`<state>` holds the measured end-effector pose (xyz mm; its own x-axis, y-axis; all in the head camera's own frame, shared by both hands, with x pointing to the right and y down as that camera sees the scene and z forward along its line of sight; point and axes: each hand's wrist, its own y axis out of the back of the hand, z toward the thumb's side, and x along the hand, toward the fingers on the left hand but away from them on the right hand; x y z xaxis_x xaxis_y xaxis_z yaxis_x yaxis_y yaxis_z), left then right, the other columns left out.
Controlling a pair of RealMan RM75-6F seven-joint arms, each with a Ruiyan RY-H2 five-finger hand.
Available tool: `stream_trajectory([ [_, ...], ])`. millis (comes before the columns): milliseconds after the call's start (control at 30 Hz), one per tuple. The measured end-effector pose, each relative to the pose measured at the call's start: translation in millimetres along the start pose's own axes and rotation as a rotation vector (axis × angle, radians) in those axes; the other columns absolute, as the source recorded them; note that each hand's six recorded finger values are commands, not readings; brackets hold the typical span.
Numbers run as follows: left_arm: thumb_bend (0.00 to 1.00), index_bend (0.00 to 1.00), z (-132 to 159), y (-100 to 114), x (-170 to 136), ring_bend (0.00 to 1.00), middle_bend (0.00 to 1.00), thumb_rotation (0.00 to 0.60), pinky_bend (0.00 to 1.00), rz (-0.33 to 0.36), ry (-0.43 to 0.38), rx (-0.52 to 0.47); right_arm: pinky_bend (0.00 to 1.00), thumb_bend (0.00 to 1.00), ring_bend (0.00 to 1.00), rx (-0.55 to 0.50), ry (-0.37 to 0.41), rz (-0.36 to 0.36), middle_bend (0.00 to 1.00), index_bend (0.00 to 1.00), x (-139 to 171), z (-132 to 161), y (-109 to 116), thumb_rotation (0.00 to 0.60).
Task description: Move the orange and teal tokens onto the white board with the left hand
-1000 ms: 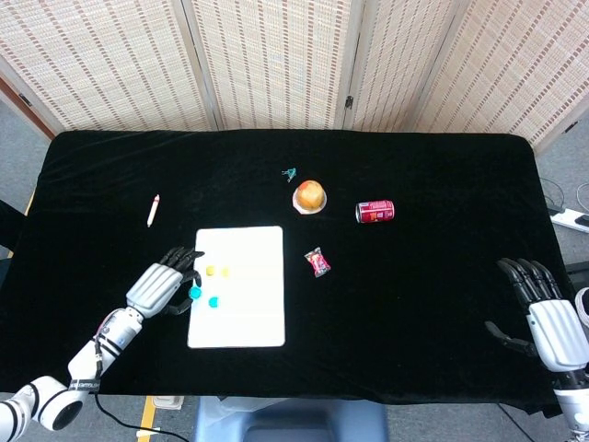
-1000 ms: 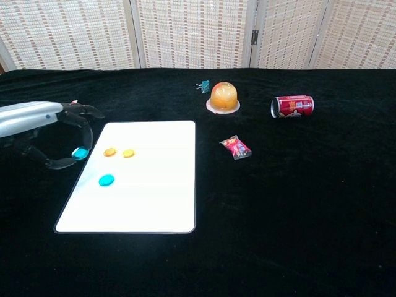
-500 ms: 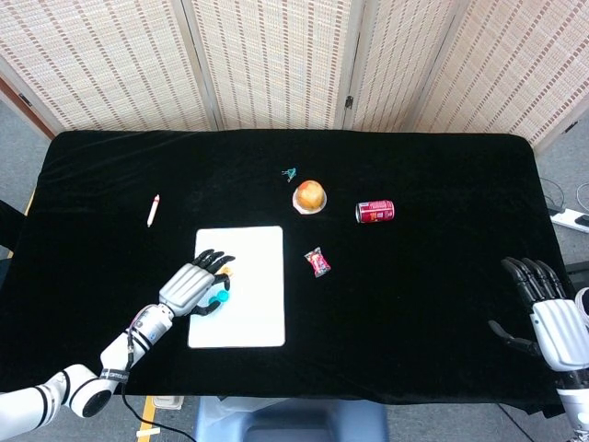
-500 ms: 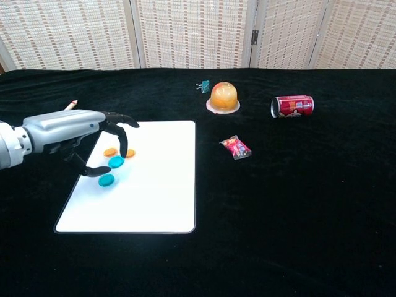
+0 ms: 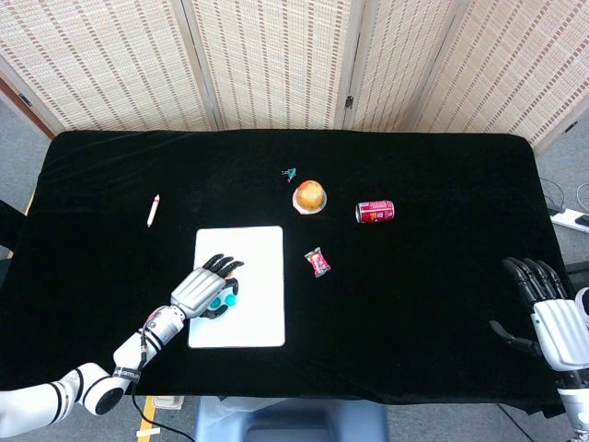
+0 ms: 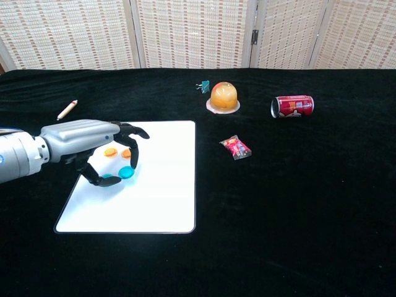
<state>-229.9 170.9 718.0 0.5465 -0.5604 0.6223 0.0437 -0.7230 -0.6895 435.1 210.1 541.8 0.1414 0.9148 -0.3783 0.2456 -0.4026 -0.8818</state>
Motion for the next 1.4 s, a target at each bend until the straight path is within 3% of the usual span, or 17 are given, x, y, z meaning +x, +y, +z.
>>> stream_trajectory([
  [467, 0.43, 0.45, 2.2, -6.7, 0.5, 0.00, 0.11, 0.600, 0.00, -0.025, 0.008, 0.025, 0.02, 0.27, 0.01, -0.005, -0.003, 0.001, 0.11, 0.06, 0.0, -1.5, -1.4, 0.600],
  [900, 0.43, 0.36, 3.1, -4.9, -1.3, 0.00, 0.09, 0.600, 0.00, -0.017, 0.007, 0.014, 0.02, 0.27, 0.01, -0.004, -0.004, -0.002, 0.11, 0.06, 0.4, -2.1, -0.7, 0.600],
  [1167, 0.43, 0.32, -23.6, 32.2, -19.9, 0.00, 0.09, 0.600, 0.00, 0.105, 0.067, -0.102, 0.02, 0.27, 0.02, 0.010, 0.007, -0.010, 0.11, 0.06, -0.8, 0.8, 5.6, 0.600],
  [1400, 0.43, 0.30, -88.9, 65.6, -65.5, 0.00, 0.09, 0.600, 0.00, 0.243, 0.241, -0.196, 0.02, 0.27, 0.03, 0.033, 0.031, 0.001, 0.11, 0.06, -6.1, 4.9, 12.0, 0.600],
])
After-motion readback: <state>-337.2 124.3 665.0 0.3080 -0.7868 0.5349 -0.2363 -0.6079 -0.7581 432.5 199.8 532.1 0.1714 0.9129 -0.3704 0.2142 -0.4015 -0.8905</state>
